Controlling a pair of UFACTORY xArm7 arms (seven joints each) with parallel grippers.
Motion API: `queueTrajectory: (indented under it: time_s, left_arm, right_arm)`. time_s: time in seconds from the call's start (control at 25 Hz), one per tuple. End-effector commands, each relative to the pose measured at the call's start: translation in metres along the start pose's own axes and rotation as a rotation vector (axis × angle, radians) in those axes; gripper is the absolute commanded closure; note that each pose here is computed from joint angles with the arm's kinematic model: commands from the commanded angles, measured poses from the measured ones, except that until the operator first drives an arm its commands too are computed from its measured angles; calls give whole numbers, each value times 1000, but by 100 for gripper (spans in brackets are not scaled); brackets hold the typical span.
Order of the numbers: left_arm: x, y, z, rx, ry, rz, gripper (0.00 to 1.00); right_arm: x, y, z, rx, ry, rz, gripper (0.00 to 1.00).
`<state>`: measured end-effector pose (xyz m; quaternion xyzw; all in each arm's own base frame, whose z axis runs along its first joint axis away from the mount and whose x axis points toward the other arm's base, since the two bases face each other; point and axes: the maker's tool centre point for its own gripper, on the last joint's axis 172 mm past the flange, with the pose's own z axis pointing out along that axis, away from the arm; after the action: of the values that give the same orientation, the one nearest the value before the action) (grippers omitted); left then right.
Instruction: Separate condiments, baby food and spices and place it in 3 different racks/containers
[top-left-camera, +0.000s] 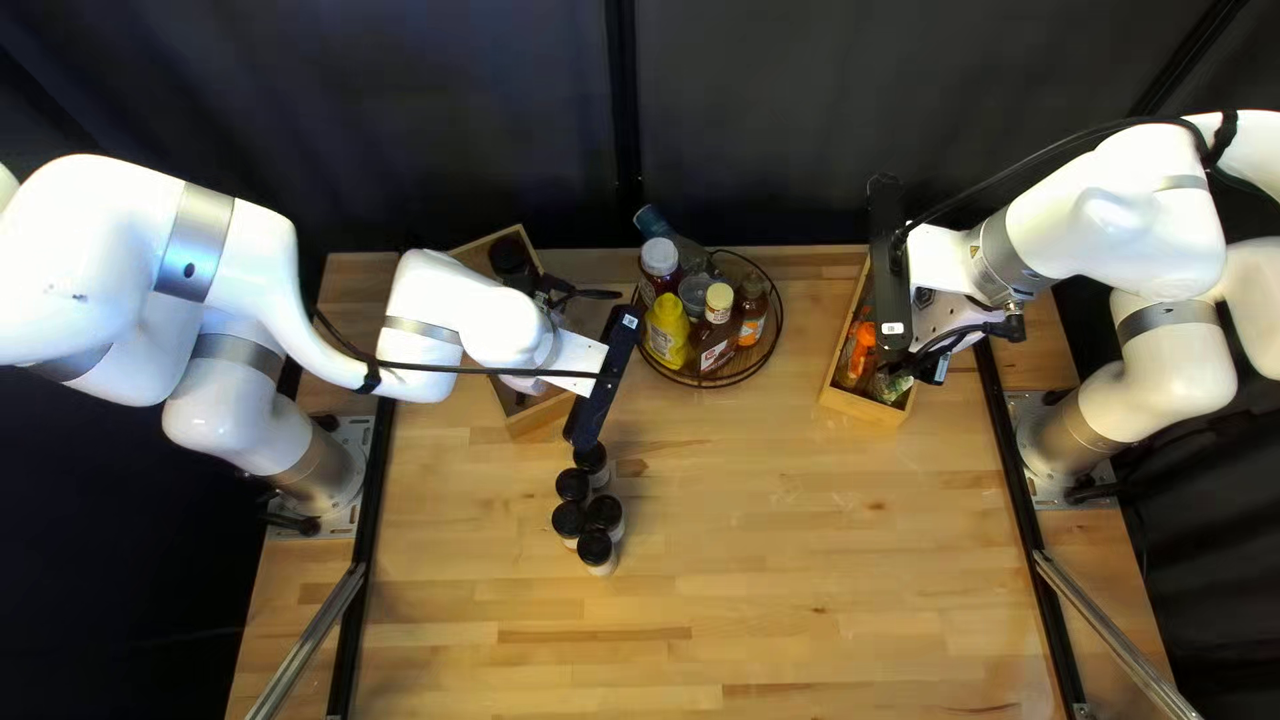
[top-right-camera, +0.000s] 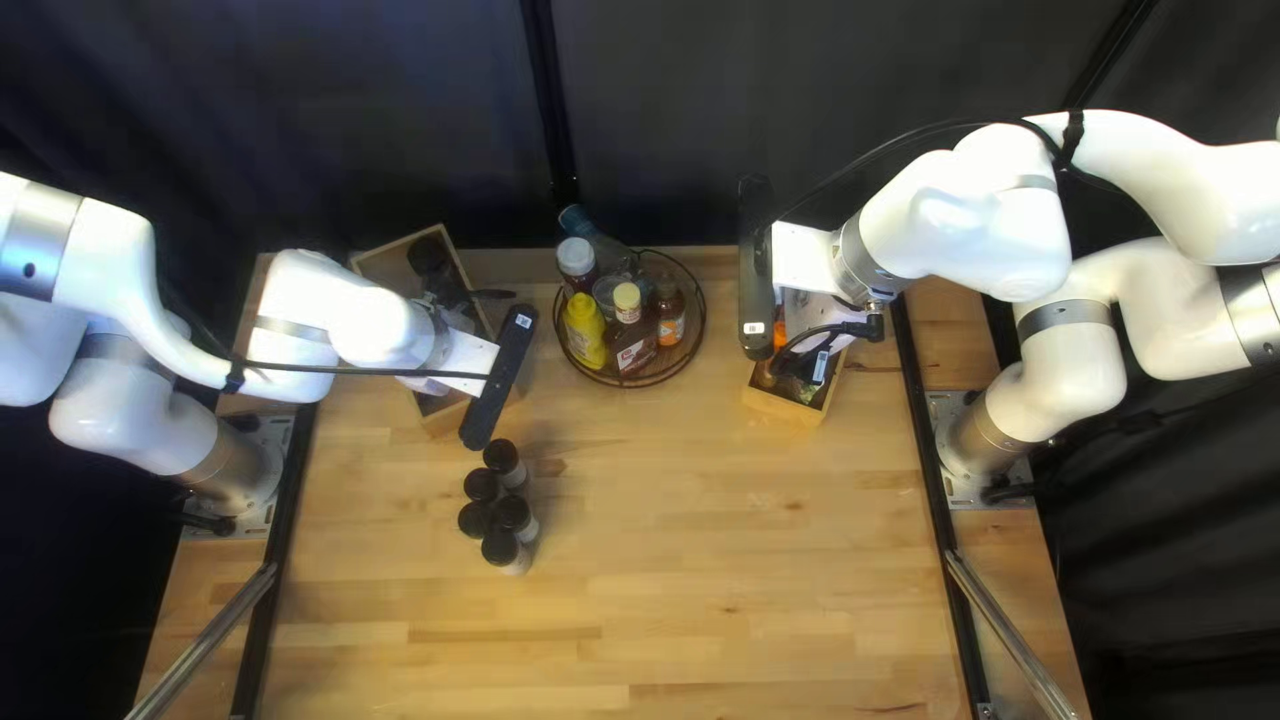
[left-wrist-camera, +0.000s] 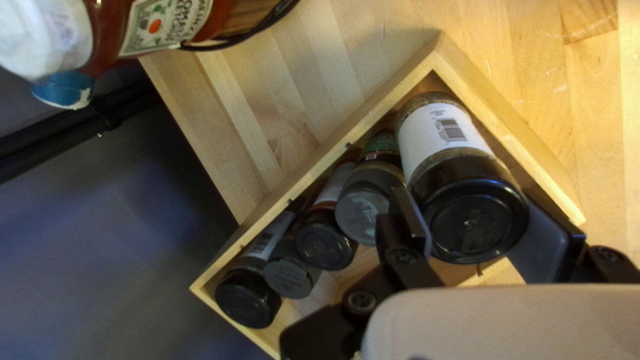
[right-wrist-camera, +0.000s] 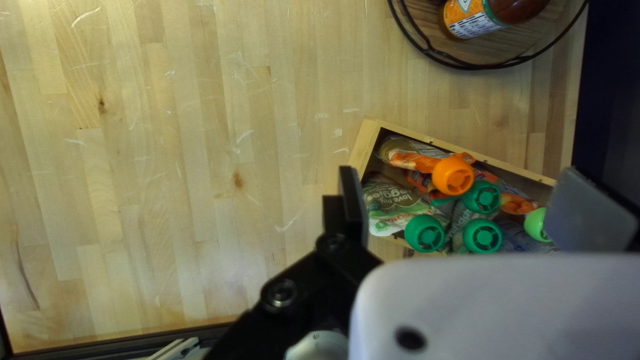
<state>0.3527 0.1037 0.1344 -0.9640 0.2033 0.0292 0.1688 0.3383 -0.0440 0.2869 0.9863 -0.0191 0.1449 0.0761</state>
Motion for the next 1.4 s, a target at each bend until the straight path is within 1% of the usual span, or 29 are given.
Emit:
queueTrajectory:
  time_s: [0.04, 0.08, 0.12, 0.16, 0.4, 0.48, 0.6, 0.64, 0.68, 0.72, 0.76, 0.8, 0.84, 0.92, 0.96, 1.04, 1.2, 1.28, 1.4]
  left_arm:
    - [1, 0, 4, -13, -1, 4, 32]
    - [1, 0, 4, -16, -2, 5, 12]
    - [1, 0, 3, -18, -4, 6, 4]
    - [1, 1, 3, -20, -5, 6, 0]
    - [5, 2, -3, -28, -6, 12, 0]
    - [7, 6, -16, -44, 10, 20, 0]
    - [14, 23, -38, -111, 67, 61, 0]
    - [21, 35, -50, -160, 100, 91, 0]
    - [25, 44, -56, -193, 122, 110, 0]
    - [29, 50, -59, -214, 134, 122, 0]
    - [36, 64, -66, -248, 156, 148, 0]
    - [38, 70, -69, -263, 166, 160, 0]
    - [44, 84, -74, -285, 186, 190, 0]
    - [50, 100, -80, -297, 204, 243, 0]
    - [53, 109, -83, -300, 217, 294, 0]
    - [60, 115, -85, -299, 229, 379, 0]
    - [66, 103, -81, -300, 259, 516, 0]
    - [68, 93, -74, -303, 286, 594, 0]
    - [70, 85, -59, -305, 317, 671, 0]
  right_arm:
    - [0, 0, 0, 0, 0, 0, 0]
    - [0, 0, 0, 0, 0, 0, 0]
    - [0, 0, 0, 0, 0, 0, 0]
    - [0, 0, 0, 0, 0, 0, 0]
    - [0, 0, 0, 0, 0, 0, 0]
    - [0, 0, 0, 0, 0, 0, 0]
    - [0, 0, 0, 0, 0, 0, 0]
    - [0, 0, 0, 0, 0, 0, 0]
    - [0, 0, 0, 0, 0, 0, 0]
    - [0, 0, 0, 0, 0, 0, 0]
    - [0, 0, 0, 0, 0, 0, 0]
    - [0, 0, 0, 0, 0, 0, 0]
    - [0, 0, 0, 0, 0, 0, 0]
    - [0, 0, 0, 0, 0, 0, 0]
    - [0, 0, 0, 0, 0, 0, 0]
    - [0, 0, 0, 0, 0, 0, 0]
    - [0, 0, 0, 0, 0, 0, 0]
    - [0, 0, 0, 0, 0, 0, 0]
    - [0, 0, 0, 0, 0, 0, 0]
